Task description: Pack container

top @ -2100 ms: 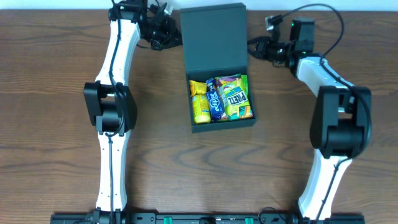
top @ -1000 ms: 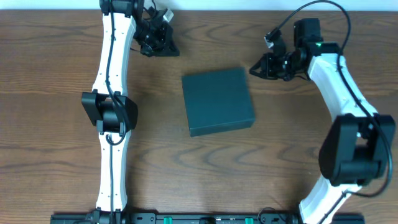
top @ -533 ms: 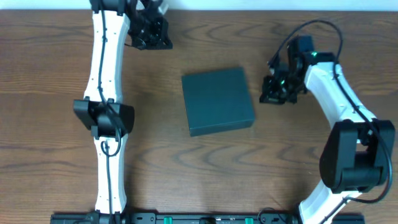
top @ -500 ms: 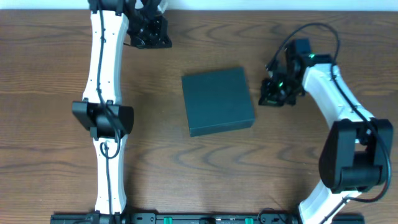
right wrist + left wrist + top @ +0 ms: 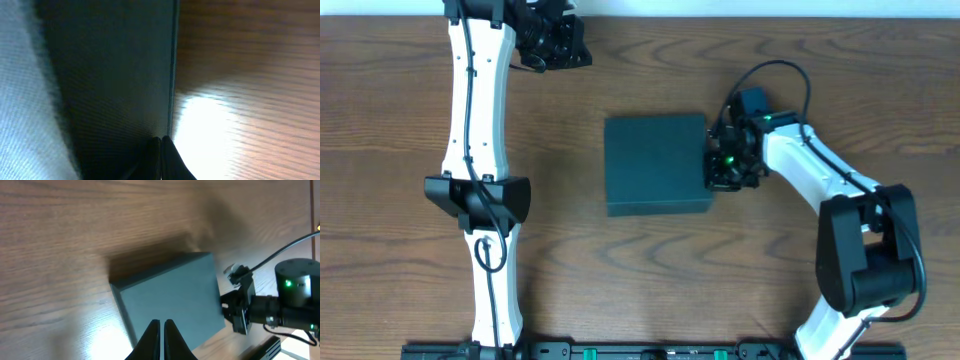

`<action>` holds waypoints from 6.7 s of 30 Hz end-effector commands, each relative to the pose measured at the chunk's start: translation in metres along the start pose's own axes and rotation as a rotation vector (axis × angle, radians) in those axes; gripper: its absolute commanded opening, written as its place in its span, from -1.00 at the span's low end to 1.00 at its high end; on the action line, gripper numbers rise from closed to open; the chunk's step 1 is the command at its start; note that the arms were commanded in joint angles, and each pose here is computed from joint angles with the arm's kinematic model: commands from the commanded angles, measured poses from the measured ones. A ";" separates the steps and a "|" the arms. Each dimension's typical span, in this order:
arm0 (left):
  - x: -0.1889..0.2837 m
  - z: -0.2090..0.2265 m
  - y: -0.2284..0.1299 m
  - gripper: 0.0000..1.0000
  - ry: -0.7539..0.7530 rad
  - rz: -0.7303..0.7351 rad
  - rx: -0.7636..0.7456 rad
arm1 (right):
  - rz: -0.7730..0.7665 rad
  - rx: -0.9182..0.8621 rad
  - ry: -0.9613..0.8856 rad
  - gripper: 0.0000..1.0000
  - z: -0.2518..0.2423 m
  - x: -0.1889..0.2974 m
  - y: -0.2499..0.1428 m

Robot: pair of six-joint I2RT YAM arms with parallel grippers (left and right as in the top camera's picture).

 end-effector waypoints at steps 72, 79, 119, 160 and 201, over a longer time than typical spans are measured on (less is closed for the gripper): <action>0.081 -0.119 -0.378 0.91 0.153 -0.344 0.435 | -0.450 -0.099 0.356 0.99 -0.057 0.153 -0.239; 0.082 -0.112 -0.379 0.91 0.209 -0.347 0.441 | -0.450 -0.099 0.356 0.98 -0.057 0.153 -0.239; 0.018 0.042 -0.351 0.91 0.920 -0.753 0.088 | -0.450 -0.099 0.356 0.99 -0.057 0.153 -0.239; 0.015 0.044 -0.353 0.91 0.932 -0.725 0.062 | -0.856 0.252 0.366 0.99 -0.054 0.165 -0.216; 0.015 0.044 -0.353 0.90 0.932 -0.725 0.062 | -0.763 0.492 0.239 0.98 -0.081 0.043 -0.195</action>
Point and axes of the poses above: each gripper's point midway between its finger pads, its own x axis back along the fingers, its own z axis along the line the jaws close on, y = z × x, the point moved 5 cm from there along x, back along the fingers, and after that the axes turned 14 degrees about -x, right-handed, at the moved point
